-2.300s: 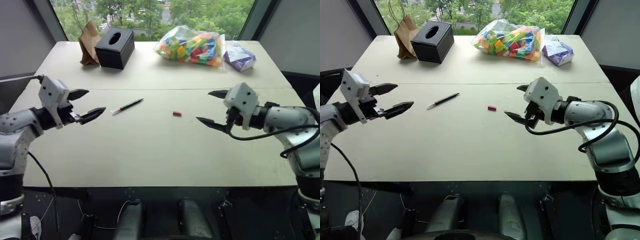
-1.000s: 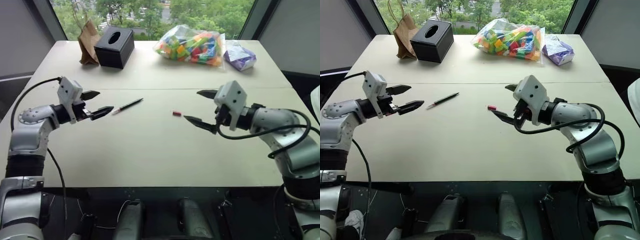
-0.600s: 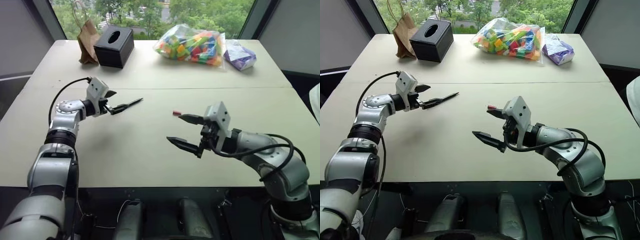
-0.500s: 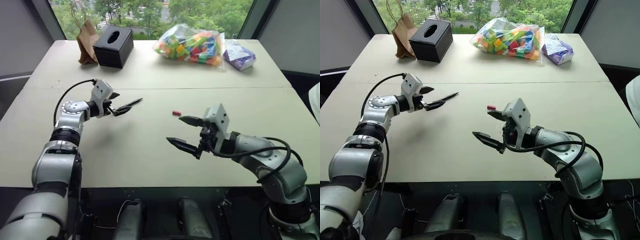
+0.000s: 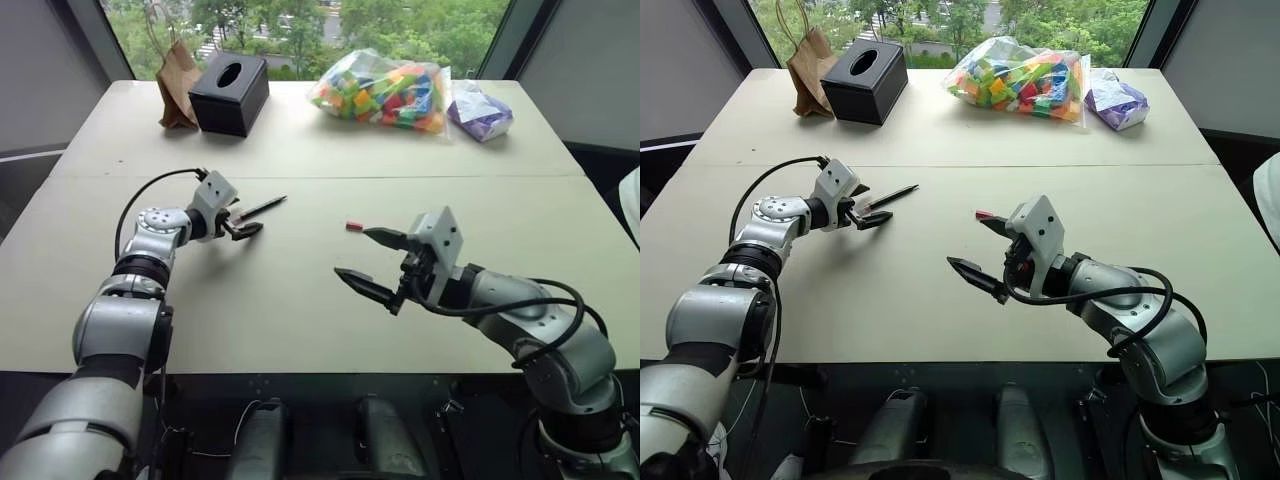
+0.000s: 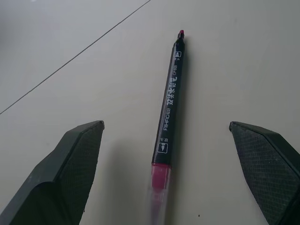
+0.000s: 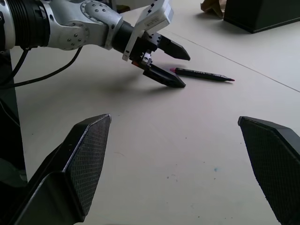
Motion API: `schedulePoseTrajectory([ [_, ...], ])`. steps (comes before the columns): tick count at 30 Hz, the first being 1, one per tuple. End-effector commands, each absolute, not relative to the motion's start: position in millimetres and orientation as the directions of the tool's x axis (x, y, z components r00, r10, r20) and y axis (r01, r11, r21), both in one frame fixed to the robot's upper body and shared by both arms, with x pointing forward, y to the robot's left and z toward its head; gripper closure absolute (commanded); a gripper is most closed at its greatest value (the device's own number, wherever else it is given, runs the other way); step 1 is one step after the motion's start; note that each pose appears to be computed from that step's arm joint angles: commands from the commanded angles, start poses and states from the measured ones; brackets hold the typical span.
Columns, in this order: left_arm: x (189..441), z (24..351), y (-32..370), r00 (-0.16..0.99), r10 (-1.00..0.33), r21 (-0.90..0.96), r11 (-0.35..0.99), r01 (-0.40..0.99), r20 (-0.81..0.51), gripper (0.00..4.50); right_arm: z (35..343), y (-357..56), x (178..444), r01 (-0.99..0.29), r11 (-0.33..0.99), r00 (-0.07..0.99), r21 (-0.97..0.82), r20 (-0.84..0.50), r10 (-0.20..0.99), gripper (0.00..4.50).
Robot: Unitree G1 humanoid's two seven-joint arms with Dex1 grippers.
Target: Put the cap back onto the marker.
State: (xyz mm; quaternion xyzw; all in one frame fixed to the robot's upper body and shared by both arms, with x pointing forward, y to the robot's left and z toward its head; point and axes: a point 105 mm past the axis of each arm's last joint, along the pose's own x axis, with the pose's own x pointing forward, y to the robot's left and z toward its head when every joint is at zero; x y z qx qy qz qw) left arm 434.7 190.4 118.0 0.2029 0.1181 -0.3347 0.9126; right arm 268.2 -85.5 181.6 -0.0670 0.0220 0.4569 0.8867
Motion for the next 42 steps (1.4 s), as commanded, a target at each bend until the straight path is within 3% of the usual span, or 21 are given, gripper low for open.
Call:
schedulePoseTrajectory([
  [1,440,129,193,0.773,-0.544,0.286,0.722,0.629,-0.326,0.00,199,-87,266,-0.805,0.570,0.584,-0.164,-0.054,0.810,0.02],
  [5,440,125,194,0.773,-0.536,0.252,0.740,0.623,-0.339,0.00,201,-91,268,-0.796,0.576,0.595,-0.186,-0.063,0.801,0.02],
  [7,440,121,194,0.776,-0.526,0.244,0.749,0.616,-0.347,0.54,201,-93,269,-0.793,0.577,0.598,-0.194,-0.067,0.799,0.00],
  [9,440,119,193,0.777,-0.524,0.241,0.751,0.615,-0.350,1.26,202,-94,270,-0.791,0.578,0.600,-0.200,-0.070,0.797,0.00],
  [15,442,119,185,0.774,-0.532,0.232,0.751,0.618,-0.342,4.42,204,-97,271,-0.784,0.582,0.607,-0.216,-0.075,0.791,0.00],
  [23,438,112,178,0.739,-0.562,0.238,0.712,0.661,-0.371,4.47,203,-100,272,-0.777,0.589,0.617,-0.222,-0.084,0.782,0.00],
  [30,430,150,168,0.641,-0.726,0.225,0.601,0.767,-0.248,4.47,197,-119,301,-0.734,0.624,0.665,-0.266,-0.100,0.740,0.00],
  [36,396,173,179,0.491,-0.833,0.267,0.428,0.864,-0.253,4.47,192,-123,340,-0.760,0.551,0.628,-0.345,-0.171,0.759,0.00],
  [42,359,199,192,0.466,-0.835,0.316,0.376,0.871,-0.292,4.47,183,-116,367,-0.824,0.476,0.546,-0.307,-0.211,0.811,0.00],
])
